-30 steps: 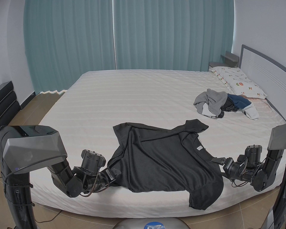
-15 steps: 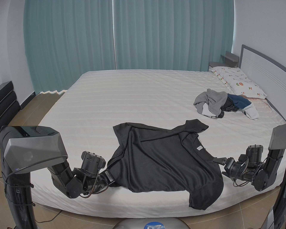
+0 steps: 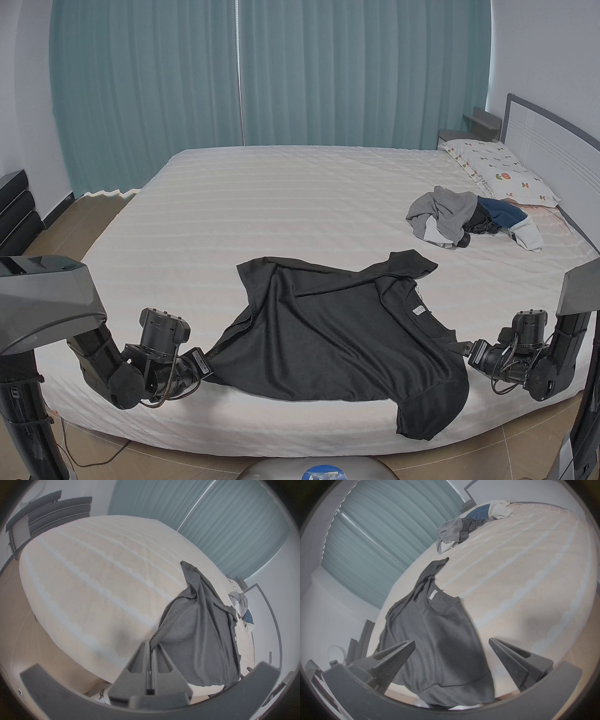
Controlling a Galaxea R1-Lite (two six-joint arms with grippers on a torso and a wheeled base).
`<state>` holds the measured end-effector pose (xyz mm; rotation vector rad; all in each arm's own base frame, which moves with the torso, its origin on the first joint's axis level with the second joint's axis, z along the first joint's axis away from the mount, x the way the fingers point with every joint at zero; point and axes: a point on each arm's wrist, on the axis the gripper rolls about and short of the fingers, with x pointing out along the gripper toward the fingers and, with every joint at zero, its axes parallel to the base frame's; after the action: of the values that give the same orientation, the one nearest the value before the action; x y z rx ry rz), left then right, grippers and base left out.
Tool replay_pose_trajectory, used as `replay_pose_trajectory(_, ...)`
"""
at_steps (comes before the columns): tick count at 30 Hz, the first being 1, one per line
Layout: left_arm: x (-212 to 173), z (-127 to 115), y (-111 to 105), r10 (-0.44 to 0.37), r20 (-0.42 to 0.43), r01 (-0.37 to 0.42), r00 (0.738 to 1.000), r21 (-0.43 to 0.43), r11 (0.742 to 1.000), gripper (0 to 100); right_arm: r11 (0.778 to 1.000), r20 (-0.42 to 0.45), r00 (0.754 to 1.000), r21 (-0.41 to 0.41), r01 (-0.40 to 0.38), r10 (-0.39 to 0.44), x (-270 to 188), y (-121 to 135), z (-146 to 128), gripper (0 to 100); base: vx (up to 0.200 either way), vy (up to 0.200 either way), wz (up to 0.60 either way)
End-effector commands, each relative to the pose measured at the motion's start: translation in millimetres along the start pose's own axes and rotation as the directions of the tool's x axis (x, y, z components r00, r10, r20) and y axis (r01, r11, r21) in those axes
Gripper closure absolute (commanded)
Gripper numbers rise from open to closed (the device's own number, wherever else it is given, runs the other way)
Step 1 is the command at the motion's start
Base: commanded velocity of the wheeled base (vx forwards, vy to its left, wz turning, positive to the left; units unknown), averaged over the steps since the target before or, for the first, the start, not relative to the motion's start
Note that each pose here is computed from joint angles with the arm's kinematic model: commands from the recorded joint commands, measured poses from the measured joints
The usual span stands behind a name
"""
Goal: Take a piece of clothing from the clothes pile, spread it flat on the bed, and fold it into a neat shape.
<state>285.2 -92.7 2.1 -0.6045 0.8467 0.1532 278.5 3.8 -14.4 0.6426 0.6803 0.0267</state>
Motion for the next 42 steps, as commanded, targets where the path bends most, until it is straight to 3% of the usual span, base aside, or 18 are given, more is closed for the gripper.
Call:
replay_pose_trajectory(1,-11.6,6.9,2.0,-0.007,0.028,0.007,1.000,-0.001,1.000,100,0.999,-0.032,0.998,-0.014,0.047,-0.047,14.0,-10.2,-9.3,0,0.000,0.000,0.00)
replay_pose_trajectory(6,-18.9,5.2,6.8,0.025,0.005,-0.025,1.000,0.057,0.998,100,0.998,-0.036,0.998,-0.046,0.040,-0.042,21.9,-8.0,-11.5,0,0.000,0.000,0.00)
replay_pose_trajectory(12,-21.2,3.0,9.5,0.054,-0.020,-0.052,0.998,0.071,0.996,100,0.998,-0.042,0.998,-0.052,0.042,-0.044,26.2,-9.7,-13.1,0,0.000,0.000,0.00)
replay_pose_trajectory(13,-21.3,2.4,10.2,0.057,-0.025,-0.055,0.998,0.079,0.995,100,0.998,-0.042,0.998,-0.052,0.045,-0.047,26.5,-10.3,-12.9,100,0.000,0.000,0.00)
replay_pose_trajectory(32,-22.4,-16.1,16.8,0.148,-0.131,-0.125,0.980,0.169,0.978,100,0.985,0.028,0.990,-0.105,0.138,-0.136,-0.4,-32.7,3.6,100,0.000,0.000,0.00)
replay_pose_trajectory(42,-26.6,-22.5,17.5,0.189,-0.176,-0.154,0.966,0.198,0.968,100,0.977,0.023,0.992,-0.171,0.127,-0.125,1.8,-31.2,-0.4,100,0.000,0.000,0.00)
